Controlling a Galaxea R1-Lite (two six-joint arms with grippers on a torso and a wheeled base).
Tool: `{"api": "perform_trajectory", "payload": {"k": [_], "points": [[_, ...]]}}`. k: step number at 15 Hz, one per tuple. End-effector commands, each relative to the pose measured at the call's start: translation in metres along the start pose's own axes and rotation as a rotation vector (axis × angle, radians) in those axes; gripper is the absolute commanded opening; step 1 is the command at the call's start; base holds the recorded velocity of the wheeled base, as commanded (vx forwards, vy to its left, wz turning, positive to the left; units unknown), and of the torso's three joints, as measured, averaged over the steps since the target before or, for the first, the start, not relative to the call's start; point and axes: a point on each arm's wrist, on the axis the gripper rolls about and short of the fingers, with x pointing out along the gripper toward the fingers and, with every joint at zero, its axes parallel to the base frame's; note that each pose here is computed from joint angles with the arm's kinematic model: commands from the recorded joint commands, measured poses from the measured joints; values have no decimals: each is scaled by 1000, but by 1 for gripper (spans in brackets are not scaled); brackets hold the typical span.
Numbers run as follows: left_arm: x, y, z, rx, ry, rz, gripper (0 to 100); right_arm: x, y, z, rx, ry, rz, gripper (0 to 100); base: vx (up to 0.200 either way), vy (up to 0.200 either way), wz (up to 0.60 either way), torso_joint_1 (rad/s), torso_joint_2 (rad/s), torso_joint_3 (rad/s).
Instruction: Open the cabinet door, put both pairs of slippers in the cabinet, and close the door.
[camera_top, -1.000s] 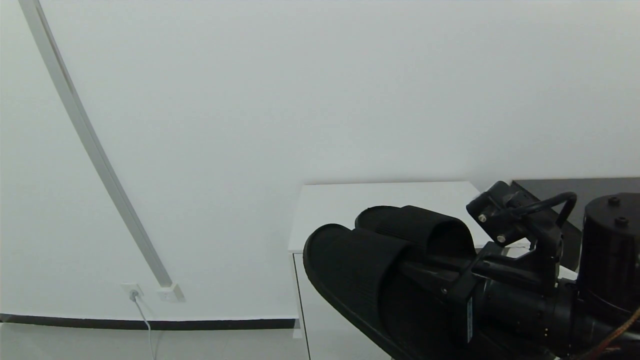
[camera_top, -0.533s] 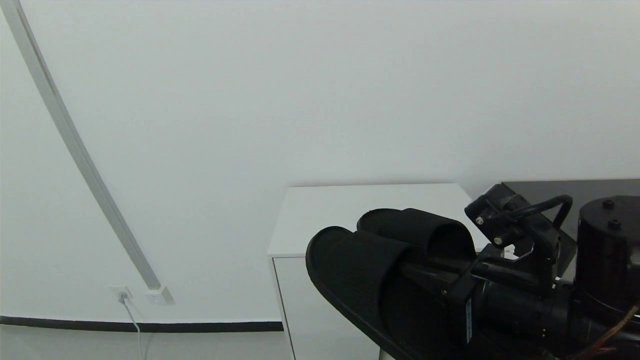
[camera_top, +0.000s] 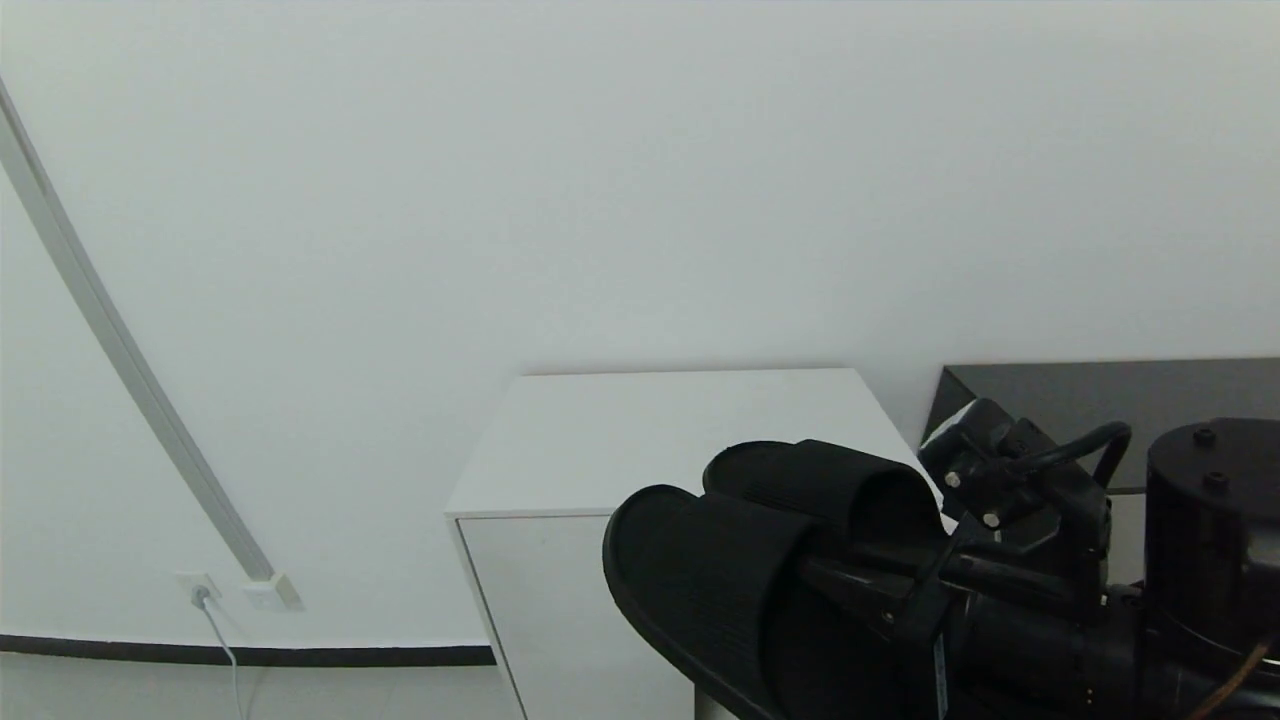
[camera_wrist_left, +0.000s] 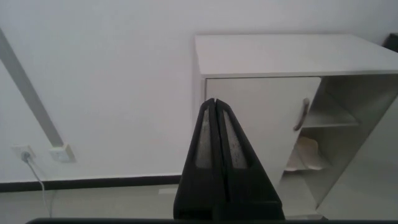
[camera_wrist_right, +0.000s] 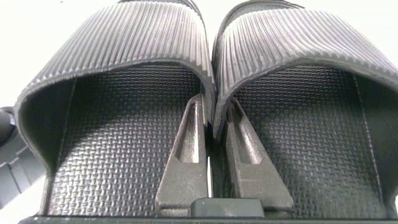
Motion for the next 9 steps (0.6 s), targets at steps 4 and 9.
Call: {"api": "perform_trajectory", "payload": {"k": [4,9], "points": [[0,0,0,-4,1,0,0,0,0,-1,-1,3,2,0,0,-100,0,5,1,2],[0,0,0,-4,-1,0,0,-1,0,-4,-9,13,1,0,0,0,0,0,0,0]]}}
